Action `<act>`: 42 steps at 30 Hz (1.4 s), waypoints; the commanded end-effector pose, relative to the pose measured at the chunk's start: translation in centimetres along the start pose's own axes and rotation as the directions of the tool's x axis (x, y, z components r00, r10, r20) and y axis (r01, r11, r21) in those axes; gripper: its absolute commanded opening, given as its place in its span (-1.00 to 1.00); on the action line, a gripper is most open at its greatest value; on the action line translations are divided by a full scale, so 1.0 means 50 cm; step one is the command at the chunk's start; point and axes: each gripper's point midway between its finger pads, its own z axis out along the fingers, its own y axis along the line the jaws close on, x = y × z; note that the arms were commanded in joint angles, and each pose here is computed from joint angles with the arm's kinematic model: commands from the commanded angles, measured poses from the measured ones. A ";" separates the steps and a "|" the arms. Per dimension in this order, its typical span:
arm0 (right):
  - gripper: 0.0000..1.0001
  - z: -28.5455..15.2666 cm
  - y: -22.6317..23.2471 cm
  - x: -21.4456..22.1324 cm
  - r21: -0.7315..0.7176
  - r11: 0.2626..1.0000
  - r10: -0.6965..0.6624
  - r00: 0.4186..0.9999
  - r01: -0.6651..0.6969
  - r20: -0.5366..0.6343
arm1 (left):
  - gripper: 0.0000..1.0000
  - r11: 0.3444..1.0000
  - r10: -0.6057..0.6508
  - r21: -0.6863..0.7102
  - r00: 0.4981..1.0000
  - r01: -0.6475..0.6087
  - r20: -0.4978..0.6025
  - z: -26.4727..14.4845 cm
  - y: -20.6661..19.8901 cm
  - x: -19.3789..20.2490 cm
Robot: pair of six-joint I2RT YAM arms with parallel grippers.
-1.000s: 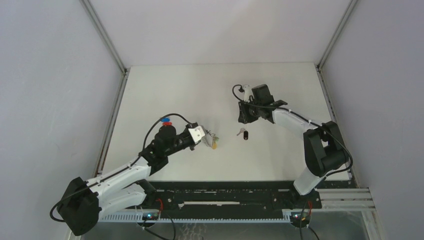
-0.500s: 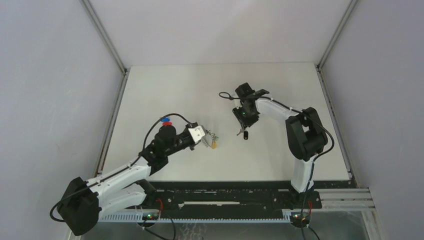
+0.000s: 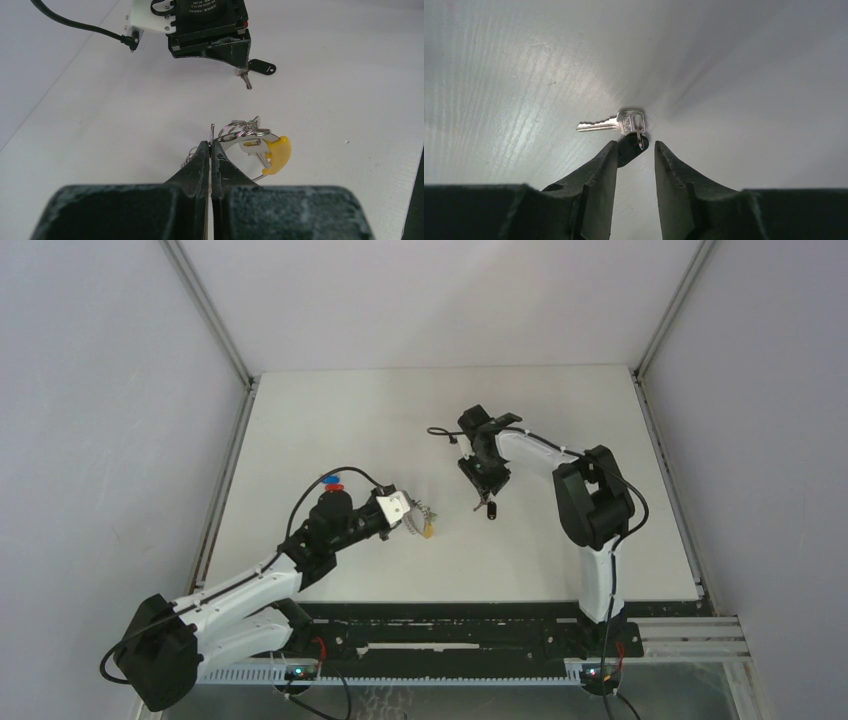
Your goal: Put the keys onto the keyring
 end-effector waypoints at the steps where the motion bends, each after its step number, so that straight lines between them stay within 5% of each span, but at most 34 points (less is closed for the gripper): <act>1: -0.30 -0.017 0.009 0.015 -0.040 0.999 0.010 1.000 -0.009 0.007 | -1.00 0.999 0.017 -0.028 0.997 -0.015 0.070 0.004 0.020 -0.050; 8: -0.12 -0.021 0.020 0.043 -0.135 0.987 0.090 0.996 -0.085 0.026 | -1.00 1.000 0.015 -0.025 0.997 -0.013 0.081 0.002 0.019 -0.056; 22: -0.07 -0.007 0.099 0.030 -0.287 0.951 0.150 0.985 -0.120 0.084 | -1.00 0.999 0.021 -0.038 0.995 -0.017 0.094 -0.006 0.022 -0.063; 33: -0.08 0.024 0.105 -0.098 -0.269 0.957 0.174 0.961 -0.112 0.217 | -1.00 0.999 0.020 -0.040 0.995 -0.016 0.098 -0.007 0.022 -0.065; 42: -0.07 0.042 0.006 -0.129 -0.155 0.964 0.246 0.943 -0.215 0.223 | -1.00 0.999 0.021 -0.042 0.995 -0.017 0.096 -0.007 0.022 -0.063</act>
